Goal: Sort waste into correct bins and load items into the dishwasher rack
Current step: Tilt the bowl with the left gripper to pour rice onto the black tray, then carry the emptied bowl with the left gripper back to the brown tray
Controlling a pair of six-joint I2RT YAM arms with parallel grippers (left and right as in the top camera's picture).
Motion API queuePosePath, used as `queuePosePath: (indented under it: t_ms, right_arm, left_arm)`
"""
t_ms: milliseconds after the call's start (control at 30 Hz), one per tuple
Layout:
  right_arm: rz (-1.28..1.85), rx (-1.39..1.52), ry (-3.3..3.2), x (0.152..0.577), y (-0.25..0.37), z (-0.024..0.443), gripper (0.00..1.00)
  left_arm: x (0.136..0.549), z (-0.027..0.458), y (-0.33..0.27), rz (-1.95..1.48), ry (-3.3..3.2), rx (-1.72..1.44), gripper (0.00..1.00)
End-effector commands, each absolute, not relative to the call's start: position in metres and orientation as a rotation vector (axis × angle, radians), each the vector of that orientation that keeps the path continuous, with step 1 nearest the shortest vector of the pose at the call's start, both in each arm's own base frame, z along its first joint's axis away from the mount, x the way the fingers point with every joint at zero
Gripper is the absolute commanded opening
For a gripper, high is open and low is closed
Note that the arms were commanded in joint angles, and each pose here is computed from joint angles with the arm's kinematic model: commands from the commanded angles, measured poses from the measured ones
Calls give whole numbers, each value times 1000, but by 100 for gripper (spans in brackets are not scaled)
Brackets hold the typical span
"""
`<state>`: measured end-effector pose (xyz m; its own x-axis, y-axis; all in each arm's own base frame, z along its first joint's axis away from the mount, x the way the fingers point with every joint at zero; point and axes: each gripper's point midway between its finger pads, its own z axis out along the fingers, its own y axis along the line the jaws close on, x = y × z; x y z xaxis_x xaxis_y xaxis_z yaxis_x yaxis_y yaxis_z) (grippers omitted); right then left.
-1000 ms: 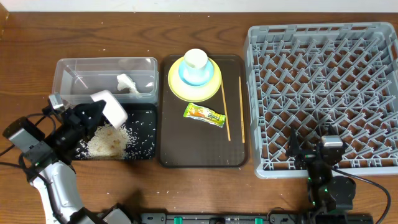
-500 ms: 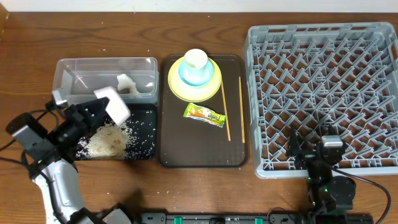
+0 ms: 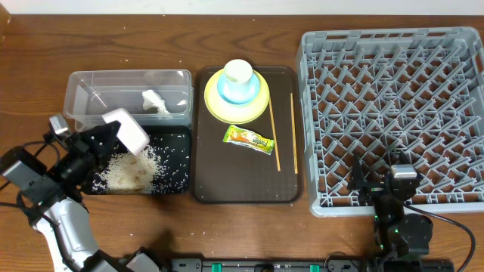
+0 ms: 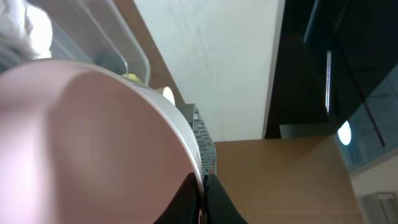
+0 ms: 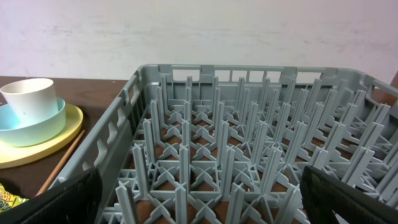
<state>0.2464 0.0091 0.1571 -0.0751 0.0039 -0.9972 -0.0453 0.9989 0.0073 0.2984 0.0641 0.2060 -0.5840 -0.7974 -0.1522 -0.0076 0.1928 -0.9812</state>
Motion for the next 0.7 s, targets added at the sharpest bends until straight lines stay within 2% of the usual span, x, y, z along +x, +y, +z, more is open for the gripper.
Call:
queuePosePath:
  t_ms: [0,400,667]
  right_arm:
    - [32,-45,1649,246,10,156,99]
    - [32,-45,1649,246,10,156,99]
    - [32,-45,1649,246,10,156,99]
  left_arm:
    - [299,206,60,-1449,1797,-724,6]
    - [322,193,-13,-1448,1988,-597,6]
    - [328,163,-107,-1287,2213,-406,6]
